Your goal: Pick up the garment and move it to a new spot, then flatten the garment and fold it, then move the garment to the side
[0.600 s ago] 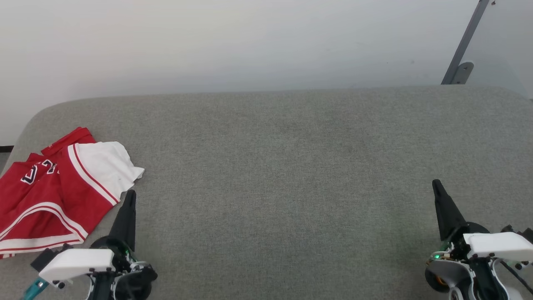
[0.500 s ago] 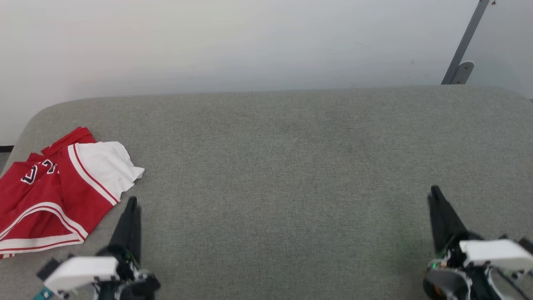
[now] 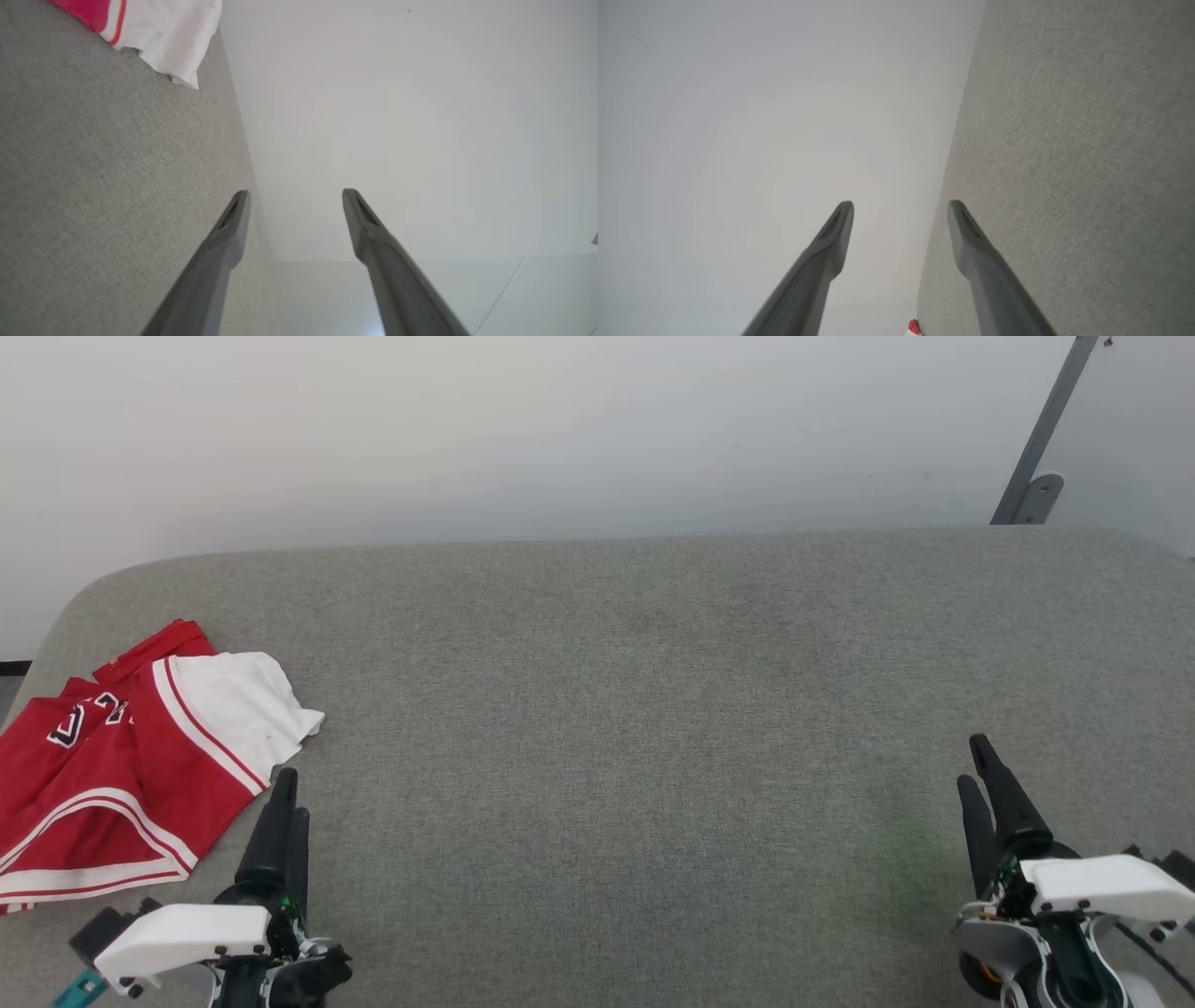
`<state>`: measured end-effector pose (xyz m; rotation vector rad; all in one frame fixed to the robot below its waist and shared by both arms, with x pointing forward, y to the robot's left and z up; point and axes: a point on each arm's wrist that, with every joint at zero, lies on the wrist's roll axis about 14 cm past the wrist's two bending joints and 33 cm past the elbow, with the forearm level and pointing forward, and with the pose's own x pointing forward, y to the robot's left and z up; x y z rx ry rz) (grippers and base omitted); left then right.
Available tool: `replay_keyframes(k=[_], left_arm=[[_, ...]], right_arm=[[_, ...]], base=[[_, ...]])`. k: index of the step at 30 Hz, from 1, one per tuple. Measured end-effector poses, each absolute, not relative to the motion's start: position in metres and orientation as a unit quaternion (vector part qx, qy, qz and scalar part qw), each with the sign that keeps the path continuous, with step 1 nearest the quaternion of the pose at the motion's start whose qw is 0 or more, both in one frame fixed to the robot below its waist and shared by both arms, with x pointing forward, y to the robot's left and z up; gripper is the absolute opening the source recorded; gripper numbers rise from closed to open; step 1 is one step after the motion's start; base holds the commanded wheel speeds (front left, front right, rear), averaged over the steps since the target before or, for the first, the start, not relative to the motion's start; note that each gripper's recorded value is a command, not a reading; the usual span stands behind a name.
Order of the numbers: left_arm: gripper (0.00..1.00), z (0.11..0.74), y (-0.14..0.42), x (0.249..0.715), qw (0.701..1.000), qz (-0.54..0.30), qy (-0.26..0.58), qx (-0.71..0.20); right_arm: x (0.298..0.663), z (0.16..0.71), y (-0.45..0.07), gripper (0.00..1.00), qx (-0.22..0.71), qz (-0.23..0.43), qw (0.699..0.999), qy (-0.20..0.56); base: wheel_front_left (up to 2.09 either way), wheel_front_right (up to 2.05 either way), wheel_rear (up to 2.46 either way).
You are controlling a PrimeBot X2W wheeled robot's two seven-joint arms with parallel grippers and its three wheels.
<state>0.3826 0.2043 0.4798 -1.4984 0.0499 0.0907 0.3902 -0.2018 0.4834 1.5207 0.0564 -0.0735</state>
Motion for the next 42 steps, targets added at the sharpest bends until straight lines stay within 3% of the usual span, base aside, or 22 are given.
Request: replay_keyframes(k=[25,42], left_arm=[[1.0,0.503,0.217,0.397,0.897,0.033,-0.003,-0.441],[1.0,0.508,0.216,0.399,0.961,0.027,0.0,-0.275]], right_arm=[[0.421,0.512,-0.198,1.0,0.467,0.014,0.884,0.019],[0.432,0.528,-0.206,1.0,0.29,0.022,0.957,-0.008]], base=[[0.0,0.0,0.0],[0.0,0.0,0.0]])
